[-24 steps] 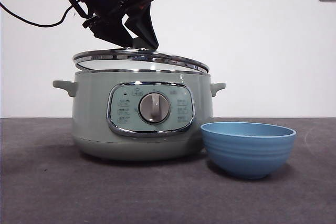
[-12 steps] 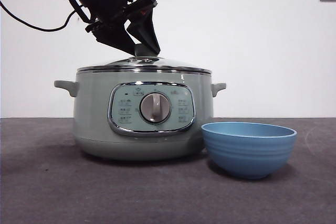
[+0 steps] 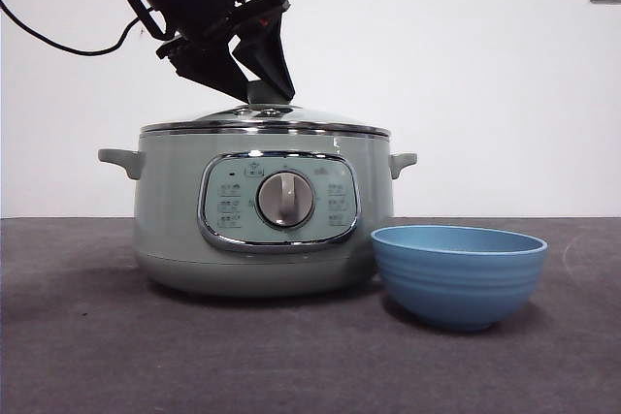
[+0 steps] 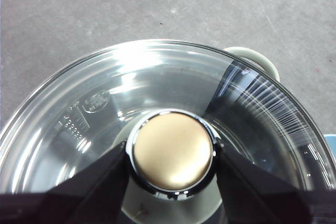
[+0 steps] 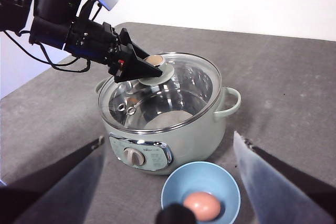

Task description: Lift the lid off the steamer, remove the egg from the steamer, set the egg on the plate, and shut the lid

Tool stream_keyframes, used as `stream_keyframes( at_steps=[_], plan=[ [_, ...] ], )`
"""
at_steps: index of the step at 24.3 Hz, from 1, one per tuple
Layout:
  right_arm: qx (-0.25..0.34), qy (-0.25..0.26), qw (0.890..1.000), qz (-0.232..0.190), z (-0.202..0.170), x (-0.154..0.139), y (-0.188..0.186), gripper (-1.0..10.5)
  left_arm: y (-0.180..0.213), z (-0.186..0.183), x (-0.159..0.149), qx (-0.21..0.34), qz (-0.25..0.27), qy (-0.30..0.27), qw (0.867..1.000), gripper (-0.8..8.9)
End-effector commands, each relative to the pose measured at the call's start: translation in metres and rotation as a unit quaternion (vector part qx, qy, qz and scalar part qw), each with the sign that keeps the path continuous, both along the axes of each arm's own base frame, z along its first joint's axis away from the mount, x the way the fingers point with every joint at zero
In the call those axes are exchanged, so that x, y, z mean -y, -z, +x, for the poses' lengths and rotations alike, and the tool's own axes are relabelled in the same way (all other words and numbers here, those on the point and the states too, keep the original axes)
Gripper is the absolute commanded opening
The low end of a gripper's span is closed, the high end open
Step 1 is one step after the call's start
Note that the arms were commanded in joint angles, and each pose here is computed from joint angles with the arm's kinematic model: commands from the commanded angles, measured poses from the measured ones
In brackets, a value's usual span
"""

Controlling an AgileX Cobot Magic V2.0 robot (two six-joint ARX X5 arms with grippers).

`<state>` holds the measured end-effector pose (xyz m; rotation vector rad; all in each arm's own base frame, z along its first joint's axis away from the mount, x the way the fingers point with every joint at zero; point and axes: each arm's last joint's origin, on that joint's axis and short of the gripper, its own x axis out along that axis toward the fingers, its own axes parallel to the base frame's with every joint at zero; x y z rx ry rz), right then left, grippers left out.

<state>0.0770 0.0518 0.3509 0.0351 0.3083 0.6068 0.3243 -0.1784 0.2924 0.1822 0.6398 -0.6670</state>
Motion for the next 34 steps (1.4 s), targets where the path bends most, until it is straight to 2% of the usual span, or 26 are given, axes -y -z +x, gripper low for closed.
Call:
stream_keyframes(
  at_steps=[1,11,20,24,27,34],
  plan=[
    [-0.007,0.000,1.000,0.001,0.000,0.000,0.002,4.1,0.012,0.001,0.000,-0.029,0.010,0.002,1.000,5.35],
    [-0.016,0.000,1.000,-0.005,0.000,0.000,0.004,4.1,-0.019,-0.013,-0.014,0.006,-0.008,-0.007,1.000,5.34],
    [-0.043,-0.001,0.999,-0.022,-0.002,0.001,0.010,4.1,-0.072,-0.067,-0.041,0.026,-0.022,-0.003,0.999,5.34],
    [-0.066,-0.003,0.997,-0.036,-0.004,0.002,0.015,4.1,-0.091,-0.104,-0.059,0.014,-0.024,0.008,1.000,5.34],
    [-0.086,-0.024,0.995,-0.039,-0.006,0.002,0.018,4.1,-0.101,-0.132,-0.072,-0.005,-0.030,0.023,0.999,5.34],
    [-0.129,-0.059,0.989,-0.041,-0.010,0.002,0.024,4.1,-0.107,-0.179,-0.094,-0.058,-0.030,0.049,0.997,5.30]
  ],
)
